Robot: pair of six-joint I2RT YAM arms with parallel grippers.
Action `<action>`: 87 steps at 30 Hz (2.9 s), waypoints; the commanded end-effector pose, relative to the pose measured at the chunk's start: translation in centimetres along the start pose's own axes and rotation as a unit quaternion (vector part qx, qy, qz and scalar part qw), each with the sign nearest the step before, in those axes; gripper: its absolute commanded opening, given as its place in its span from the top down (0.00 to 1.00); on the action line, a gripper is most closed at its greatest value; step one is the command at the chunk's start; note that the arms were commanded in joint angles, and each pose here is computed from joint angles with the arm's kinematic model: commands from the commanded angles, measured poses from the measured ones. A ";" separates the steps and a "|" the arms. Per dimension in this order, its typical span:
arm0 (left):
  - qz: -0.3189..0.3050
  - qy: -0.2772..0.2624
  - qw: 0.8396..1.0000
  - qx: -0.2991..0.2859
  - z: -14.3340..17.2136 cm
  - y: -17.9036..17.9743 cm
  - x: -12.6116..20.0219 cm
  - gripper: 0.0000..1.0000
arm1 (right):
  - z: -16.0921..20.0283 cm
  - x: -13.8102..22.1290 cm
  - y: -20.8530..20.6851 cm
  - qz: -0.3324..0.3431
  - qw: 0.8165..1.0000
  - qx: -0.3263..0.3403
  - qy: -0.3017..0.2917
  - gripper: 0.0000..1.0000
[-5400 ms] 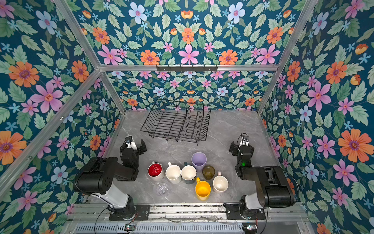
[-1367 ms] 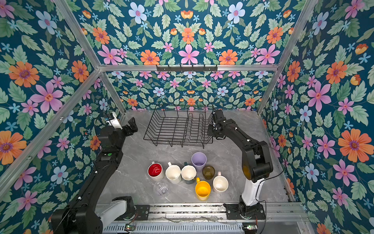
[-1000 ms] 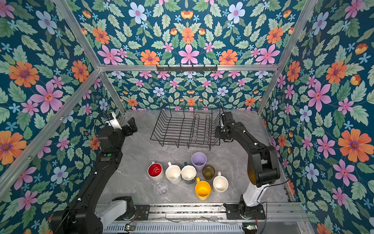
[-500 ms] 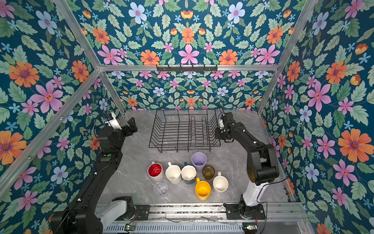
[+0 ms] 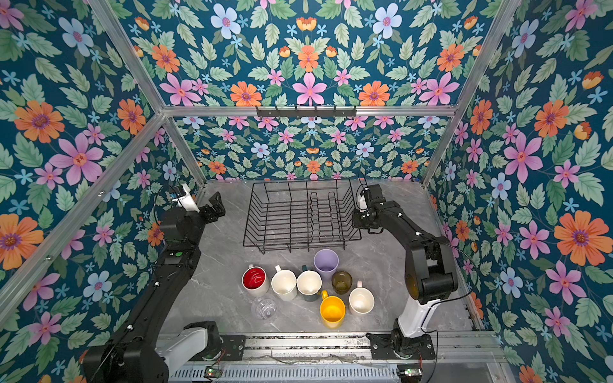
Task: Load cups into a dish rack
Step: Move the dish rack to the top-center of the table, then pick up the cup from the bottom-left of the table.
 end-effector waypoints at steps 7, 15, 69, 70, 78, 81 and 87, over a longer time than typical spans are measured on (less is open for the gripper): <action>0.004 -0.010 1.000 0.005 -0.5 -0.1 0.0 0.01 | 0.6 0.9 -2.0 0.059 0.998 -0.020 -0.012 1.00; 0.003 -0.009 1.000 0.006 -0.5 -0.1 -0.1 0.01 | 0.9 0.7 -2.9 0.066 0.997 -0.045 -0.013 1.00; -0.021 0.544 0.837 0.055 15.0 -0.4 12.2 0.35 | -0.6 10.5 -0.2 -0.007 0.979 -0.052 -0.199 0.03; -0.021 0.546 0.836 0.052 15.3 -0.7 12.2 0.35 | -0.6 10.4 -0.1 -0.010 0.979 -0.053 -0.198 0.03; -0.021 0.576 0.817 0.015 18.3 -1.8 12.2 0.44 | -0.5 10.5 -0.1 -0.012 0.979 -0.053 -0.196 0.03; -0.023 0.582 0.813 0.016 19.0 -1.7 12.2 0.47 | -0.3 10.5 -0.2 -0.008 0.979 -0.052 -0.196 0.03; -0.016 0.581 0.814 0.021 19.8 -2.1 11.6 0.51 | -0.2 10.6 -0.2 -0.008 0.979 -0.051 -0.197 0.03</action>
Point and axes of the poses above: each gripper's point midway between its finger pads, its own x axis back along the fingers, its own y axis along the line the jaws close on, z = x × y, the point moved 6 cm from there along x, back along the fingers, and after that the axes turned 2 degrees about x, right-handed, at the moved point
